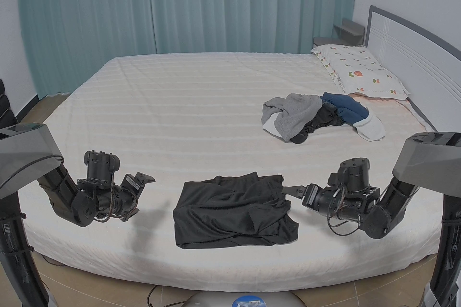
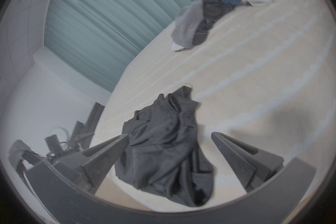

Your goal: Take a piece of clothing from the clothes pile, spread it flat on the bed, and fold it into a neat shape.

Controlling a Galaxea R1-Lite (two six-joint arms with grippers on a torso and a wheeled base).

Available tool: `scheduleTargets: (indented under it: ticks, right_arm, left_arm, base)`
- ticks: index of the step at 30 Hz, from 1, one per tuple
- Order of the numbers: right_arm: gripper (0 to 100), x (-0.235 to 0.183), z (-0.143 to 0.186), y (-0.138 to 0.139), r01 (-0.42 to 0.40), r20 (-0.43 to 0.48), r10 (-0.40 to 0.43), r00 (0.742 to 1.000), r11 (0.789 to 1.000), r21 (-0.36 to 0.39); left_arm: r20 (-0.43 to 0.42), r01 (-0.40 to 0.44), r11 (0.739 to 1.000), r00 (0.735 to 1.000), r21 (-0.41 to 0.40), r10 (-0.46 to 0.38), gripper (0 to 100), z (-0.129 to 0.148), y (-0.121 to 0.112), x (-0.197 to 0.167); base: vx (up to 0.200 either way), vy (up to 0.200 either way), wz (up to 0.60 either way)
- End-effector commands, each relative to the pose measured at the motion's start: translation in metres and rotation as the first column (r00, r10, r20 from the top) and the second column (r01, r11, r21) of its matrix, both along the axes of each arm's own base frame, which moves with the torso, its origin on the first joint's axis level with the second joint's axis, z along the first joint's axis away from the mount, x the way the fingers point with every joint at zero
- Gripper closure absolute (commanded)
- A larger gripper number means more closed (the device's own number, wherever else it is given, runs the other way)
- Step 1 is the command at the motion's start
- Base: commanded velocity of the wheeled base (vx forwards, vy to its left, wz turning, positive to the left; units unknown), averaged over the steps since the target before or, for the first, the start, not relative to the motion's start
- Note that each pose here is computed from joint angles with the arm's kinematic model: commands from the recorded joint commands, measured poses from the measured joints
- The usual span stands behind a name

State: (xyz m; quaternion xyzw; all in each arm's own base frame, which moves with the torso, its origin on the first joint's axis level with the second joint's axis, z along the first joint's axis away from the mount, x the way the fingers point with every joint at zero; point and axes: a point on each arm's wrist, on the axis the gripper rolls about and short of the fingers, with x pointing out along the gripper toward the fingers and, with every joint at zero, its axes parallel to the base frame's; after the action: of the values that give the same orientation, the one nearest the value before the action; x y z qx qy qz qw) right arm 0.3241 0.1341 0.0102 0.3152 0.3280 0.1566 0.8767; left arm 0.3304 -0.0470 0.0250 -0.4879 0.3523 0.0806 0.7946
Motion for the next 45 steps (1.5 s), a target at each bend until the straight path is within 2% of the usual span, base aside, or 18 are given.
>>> scheduleTargets:
  ticks: [1,4,5,6,8,11,12,14,15,18,21,24,28,30,32,37,38,45]
  right_arm:
    - [0,0.015,0.015,0.048,-0.023,0.096,0.037,0.995,0.989,-0.146]
    - [0,0.013,0.012,0.059,-0.026,0.123,0.060,0.991,0.965,-0.260]
    - [0,0.013,0.012,0.060,-0.027,0.125,0.062,0.990,0.964,-0.265]
    - [0,0.011,0.006,0.063,-0.047,0.135,0.096,0.986,0.943,-0.329]
    - [0,0.012,0.004,0.063,-0.051,0.142,0.108,0.984,0.933,-0.356]
    - [0,0.014,0.000,0.061,-0.051,0.149,0.140,0.979,0.873,-0.485]
    - [0,0.014,0.000,0.061,-0.051,0.149,0.140,0.979,0.873,-0.485]
    - [0,0.017,-0.004,0.058,-0.049,0.138,0.148,0.979,0.833,-0.550]
    - [0,0.018,-0.005,0.057,-0.047,0.132,0.146,0.980,0.824,-0.565]
    - [0,0.015,-0.007,0.051,-0.042,0.106,0.141,0.984,0.769,-0.638]
    - [0,0.013,-0.013,0.041,-0.027,0.092,0.123,0.988,0.727,-0.686]
    - [0,0.012,-0.011,0.034,-0.018,0.087,0.108,0.990,0.724,-0.689]
    - [0,0.005,-0.002,0.022,-0.001,0.091,0.086,0.992,0.732,-0.681]
    - [0,-0.002,-0.005,0.016,-0.019,0.062,0.085,0.994,0.725,-0.689]
    - [0,-0.012,-0.014,0.006,-0.046,0.012,0.077,0.997,0.705,-0.708]
    - [0,-0.018,-0.018,-0.015,-0.039,-0.027,0.028,0.999,0.698,-0.715]
    - [0,-0.021,-0.023,-0.030,-0.022,-0.043,-0.012,0.999,0.701,-0.713]
    - [0,-0.042,-0.024,-0.071,0.035,-0.033,-0.078,0.996,0.736,-0.676]
  left_arm:
    - [-0.013,0.000,1.000,1.000,0.004,0.000,0,-0.011,0.000,-0.007]
    - [-0.005,0.000,1.000,1.000,0.005,0.000,0,-0.012,0.000,-0.010]
    - [-0.004,0.000,1.000,1.000,0.005,0.000,0,-0.012,0.000,-0.010]
    - [-0.001,0.000,1.000,1.000,0.005,0.000,0,-0.012,0.001,-0.011]
    - [-0.001,0.000,1.000,1.000,0.005,0.000,0,-0.013,0.001,-0.012]
    - [-0.005,0.002,1.000,1.000,0.008,-0.002,0,-0.013,0.001,-0.014]
    - [-0.005,0.002,1.000,1.000,0.008,-0.002,0,-0.013,0.001,-0.014]
    - [-0.002,0.002,1.000,1.000,0.007,-0.002,0,-0.014,0.001,-0.014]
    - [-0.002,0.002,1.000,1.000,0.007,-0.002,0,-0.014,0.001,-0.014]
    - [-0.002,0.002,1.000,1.000,0.007,-0.002,0,-0.014,0.000,-0.013]
    - [0.000,0.002,1.000,1.000,0.007,-0.002,0,-0.014,0.000,-0.013]
    - [0.001,0.002,1.000,1.000,0.007,-0.002,0,-0.014,0.000,-0.012]
    - [0.001,0.002,1.000,1.000,0.007,-0.002,0,-0.014,0.000,-0.012]
    - [0.001,0.002,1.000,1.000,0.007,-0.002,0,-0.014,0.000,-0.012]
    - [0.002,0.003,1.000,1.000,0.008,-0.003,0,-0.014,0.000,-0.012]
    - [0.002,0.006,1.000,1.000,0.013,-0.006,0,-0.014,0.000,-0.012]
    - [0.002,0.006,1.000,1.000,0.013,-0.006,0,-0.014,0.000,-0.012]
    - [0.000,0.007,1.000,1.000,0.014,-0.007,0,-0.014,0.000,-0.013]
  base:
    - [0.000,0.200,0.00]
    - [0.000,0.200,0.00]
    - [0.000,0.200,0.00]
    - [0.000,0.200,0.00]
    - [0.000,0.200,0.00]
    - [0.000,0.067,0.00]
    - [0.000,0.000,0.00]
    - [0.000,0.000,0.00]
    - [0.000,0.000,0.00]
    - [0.000,0.000,0.00]
    - [0.000,0.000,0.00]
    - [0.000,0.000,0.00]
    - [0.000,0.000,0.00]
    - [0.000,0.000,0.00]
    - [0.000,0.000,0.00]
    - [0.000,0.000,0.00]
    - [0.000,0.000,0.00]
    - [0.000,0.000,0.00]
